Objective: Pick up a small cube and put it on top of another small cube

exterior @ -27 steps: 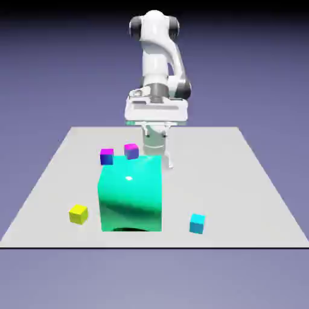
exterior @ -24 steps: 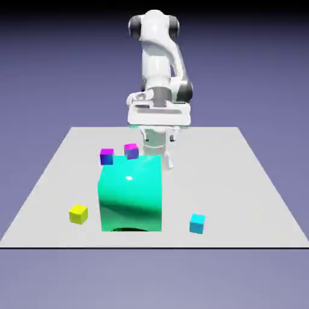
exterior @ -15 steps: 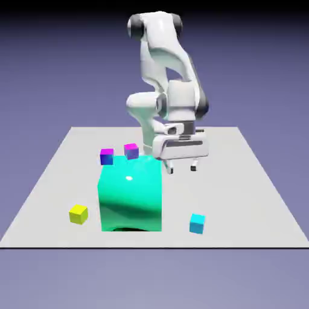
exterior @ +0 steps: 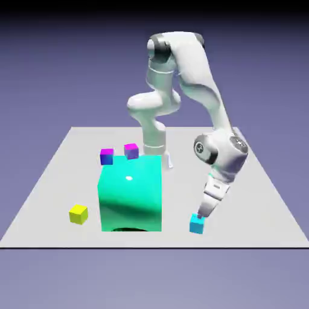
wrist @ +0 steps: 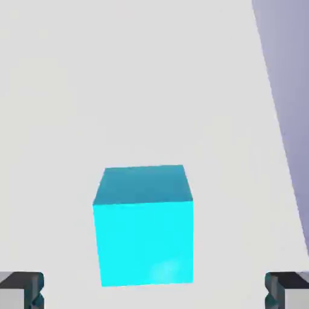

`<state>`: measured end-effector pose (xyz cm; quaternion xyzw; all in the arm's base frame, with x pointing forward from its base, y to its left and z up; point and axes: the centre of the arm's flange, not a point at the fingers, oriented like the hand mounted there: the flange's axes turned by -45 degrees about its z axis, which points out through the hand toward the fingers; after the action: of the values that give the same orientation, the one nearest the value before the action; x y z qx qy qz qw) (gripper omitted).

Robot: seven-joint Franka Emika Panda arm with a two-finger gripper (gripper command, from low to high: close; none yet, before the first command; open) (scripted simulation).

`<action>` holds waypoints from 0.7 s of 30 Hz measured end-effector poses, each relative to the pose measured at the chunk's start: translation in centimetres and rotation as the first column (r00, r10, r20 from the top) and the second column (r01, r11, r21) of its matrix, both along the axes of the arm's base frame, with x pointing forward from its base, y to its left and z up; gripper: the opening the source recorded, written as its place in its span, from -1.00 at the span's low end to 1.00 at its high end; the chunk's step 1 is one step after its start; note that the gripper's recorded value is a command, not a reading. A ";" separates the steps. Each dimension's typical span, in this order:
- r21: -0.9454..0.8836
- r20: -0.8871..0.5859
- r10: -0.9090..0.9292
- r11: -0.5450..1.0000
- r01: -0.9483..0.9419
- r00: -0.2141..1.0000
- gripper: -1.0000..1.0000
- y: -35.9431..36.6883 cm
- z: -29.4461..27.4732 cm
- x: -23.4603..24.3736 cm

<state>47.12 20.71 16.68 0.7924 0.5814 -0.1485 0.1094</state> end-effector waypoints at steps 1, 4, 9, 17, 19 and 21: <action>0.000 0.000 0.000 1.000 0.000 1.000 0.00 -0.4 -1.7 -0.1; 0.001 -0.001 0.000 1.000 0.000 1.000 -1.00 -1.3 -4.9 -0.5; 0.004 0.003 -0.006 1.000 0.006 1.000 -1.00 0.3 2.1 0.3; 0.071 0.037 -0.735 0.678 0.732 0.677 -1.00 -23.3 9.0 8.4; 0.096 0.028 -0.862 0.507 0.857 0.507 -1.00 -29.8 10.6 8.3; 0.123 0.013 -0.948 0.316 0.941 0.317 -1.00 -36.3 12.3 7.5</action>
<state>54.62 -15.62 28.99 0.9921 0.0115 -0.1243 -0.0106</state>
